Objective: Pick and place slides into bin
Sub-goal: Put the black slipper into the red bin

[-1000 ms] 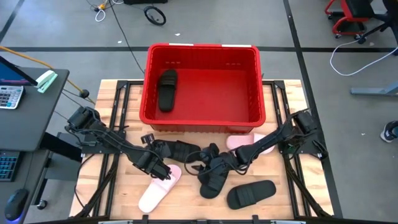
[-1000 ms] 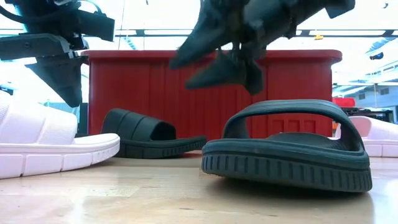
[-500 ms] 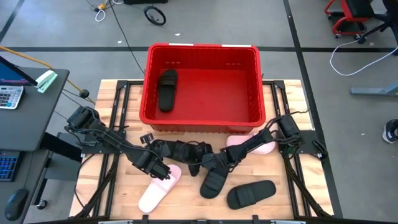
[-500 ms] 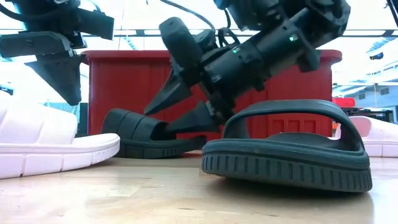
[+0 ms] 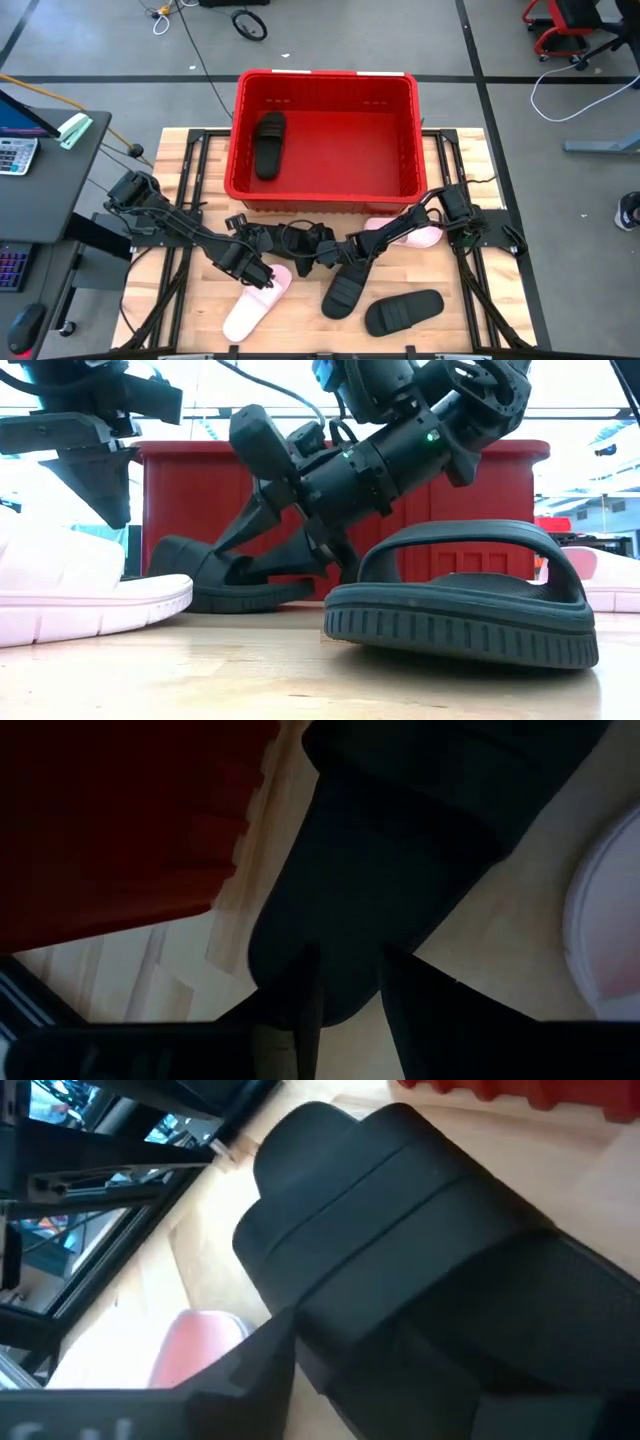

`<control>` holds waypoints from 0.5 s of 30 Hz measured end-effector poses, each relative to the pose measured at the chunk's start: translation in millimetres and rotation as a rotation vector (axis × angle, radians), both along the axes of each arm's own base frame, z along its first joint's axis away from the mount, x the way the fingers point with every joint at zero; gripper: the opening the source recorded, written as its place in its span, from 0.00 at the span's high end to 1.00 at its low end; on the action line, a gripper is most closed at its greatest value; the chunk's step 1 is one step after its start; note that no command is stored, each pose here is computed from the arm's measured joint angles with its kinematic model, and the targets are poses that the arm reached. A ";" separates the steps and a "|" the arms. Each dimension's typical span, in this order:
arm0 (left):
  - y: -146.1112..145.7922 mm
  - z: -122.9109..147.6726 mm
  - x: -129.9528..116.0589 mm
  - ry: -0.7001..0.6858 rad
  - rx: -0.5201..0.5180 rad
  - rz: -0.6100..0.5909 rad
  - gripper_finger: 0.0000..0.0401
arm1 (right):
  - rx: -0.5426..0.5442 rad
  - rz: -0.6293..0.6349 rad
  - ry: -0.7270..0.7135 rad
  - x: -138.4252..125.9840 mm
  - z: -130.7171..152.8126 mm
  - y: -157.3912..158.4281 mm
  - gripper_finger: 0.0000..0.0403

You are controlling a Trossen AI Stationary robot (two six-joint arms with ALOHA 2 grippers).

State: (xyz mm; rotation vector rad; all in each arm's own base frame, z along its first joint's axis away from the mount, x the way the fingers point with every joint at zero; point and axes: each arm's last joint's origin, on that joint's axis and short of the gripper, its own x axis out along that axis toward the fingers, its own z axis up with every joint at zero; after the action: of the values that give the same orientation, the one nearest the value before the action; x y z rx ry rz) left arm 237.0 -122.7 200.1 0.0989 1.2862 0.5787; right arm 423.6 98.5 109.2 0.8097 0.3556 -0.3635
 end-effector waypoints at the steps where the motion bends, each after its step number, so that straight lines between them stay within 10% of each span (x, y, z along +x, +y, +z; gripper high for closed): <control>1: 0.0 -0.1 -0.1 0.001 0.000 0.000 0.73 | -0.001 -0.004 -0.002 1.5 -1.1 -0.4 0.62; 11: 0.3 0.0 -1.2 0.012 0.006 -0.002 0.73 | -0.047 0.058 -0.010 8.6 3.8 1.7 0.96; 15: 0.4 0.1 -1.9 0.019 0.007 -0.002 0.74 | -0.050 0.139 -0.010 2.8 18.7 15.3 0.95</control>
State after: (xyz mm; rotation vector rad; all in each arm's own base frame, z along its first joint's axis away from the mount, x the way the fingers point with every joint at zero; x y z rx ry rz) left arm 235.1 -122.3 200.2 0.1120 1.3023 0.5817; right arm 426.3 113.8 128.0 0.7333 0.3892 -0.2377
